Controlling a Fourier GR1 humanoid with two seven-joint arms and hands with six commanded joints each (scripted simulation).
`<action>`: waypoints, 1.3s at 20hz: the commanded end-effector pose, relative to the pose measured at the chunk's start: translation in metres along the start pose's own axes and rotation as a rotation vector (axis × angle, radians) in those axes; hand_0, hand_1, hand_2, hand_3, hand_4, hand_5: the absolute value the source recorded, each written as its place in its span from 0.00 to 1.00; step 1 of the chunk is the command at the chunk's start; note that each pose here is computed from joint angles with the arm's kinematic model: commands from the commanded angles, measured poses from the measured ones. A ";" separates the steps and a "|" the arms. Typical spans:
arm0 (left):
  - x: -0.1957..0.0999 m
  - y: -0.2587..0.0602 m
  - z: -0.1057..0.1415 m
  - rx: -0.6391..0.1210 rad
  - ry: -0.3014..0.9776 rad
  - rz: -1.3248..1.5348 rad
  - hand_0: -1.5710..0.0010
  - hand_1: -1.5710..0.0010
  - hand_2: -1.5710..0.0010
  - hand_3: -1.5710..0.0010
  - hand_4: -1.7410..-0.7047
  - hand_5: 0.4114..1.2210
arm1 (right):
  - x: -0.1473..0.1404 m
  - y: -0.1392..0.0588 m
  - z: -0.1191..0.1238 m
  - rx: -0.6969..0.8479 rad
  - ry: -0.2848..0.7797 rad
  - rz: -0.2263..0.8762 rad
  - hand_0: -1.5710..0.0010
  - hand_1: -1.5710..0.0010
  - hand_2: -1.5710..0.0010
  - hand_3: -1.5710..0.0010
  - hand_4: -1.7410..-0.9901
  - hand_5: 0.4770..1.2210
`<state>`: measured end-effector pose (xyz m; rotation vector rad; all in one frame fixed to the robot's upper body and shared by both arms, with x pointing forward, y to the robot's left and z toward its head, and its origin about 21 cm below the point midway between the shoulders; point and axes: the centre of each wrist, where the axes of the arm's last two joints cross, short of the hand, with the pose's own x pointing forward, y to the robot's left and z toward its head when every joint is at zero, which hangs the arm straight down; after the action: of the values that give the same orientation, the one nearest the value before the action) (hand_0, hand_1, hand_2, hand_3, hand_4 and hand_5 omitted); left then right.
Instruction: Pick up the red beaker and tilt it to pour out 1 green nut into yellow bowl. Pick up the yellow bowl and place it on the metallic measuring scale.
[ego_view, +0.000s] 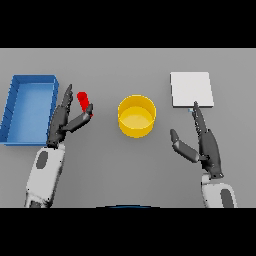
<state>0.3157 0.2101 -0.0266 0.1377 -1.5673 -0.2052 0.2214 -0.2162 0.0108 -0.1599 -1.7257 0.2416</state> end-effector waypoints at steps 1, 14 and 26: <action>-0.002 -0.003 -0.004 -0.005 -0.006 -0.001 1.00 1.00 1.00 1.00 0.54 0.27 | -0.004 0.002 0.004 0.006 0.010 -0.006 1.00 1.00 1.00 1.00 0.66 0.26; 0.002 -0.031 -0.050 -0.002 -0.062 -0.070 1.00 0.98 0.97 1.00 0.43 0.38 | -0.001 -0.003 0.005 -0.002 0.004 -0.001 1.00 1.00 1.00 1.00 0.64 0.29; 0.000 -0.041 -0.059 0.061 -0.118 -0.014 0.09 0.08 0.08 0.12 0.07 0.89 | -0.003 0.001 -0.001 -0.004 0.010 0.023 1.00 1.00 1.00 1.00 0.73 0.26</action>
<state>0.3735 0.1675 -0.0347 0.1847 -1.6930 -0.1788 0.2232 -0.2158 0.0074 -0.1841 -1.7156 0.2539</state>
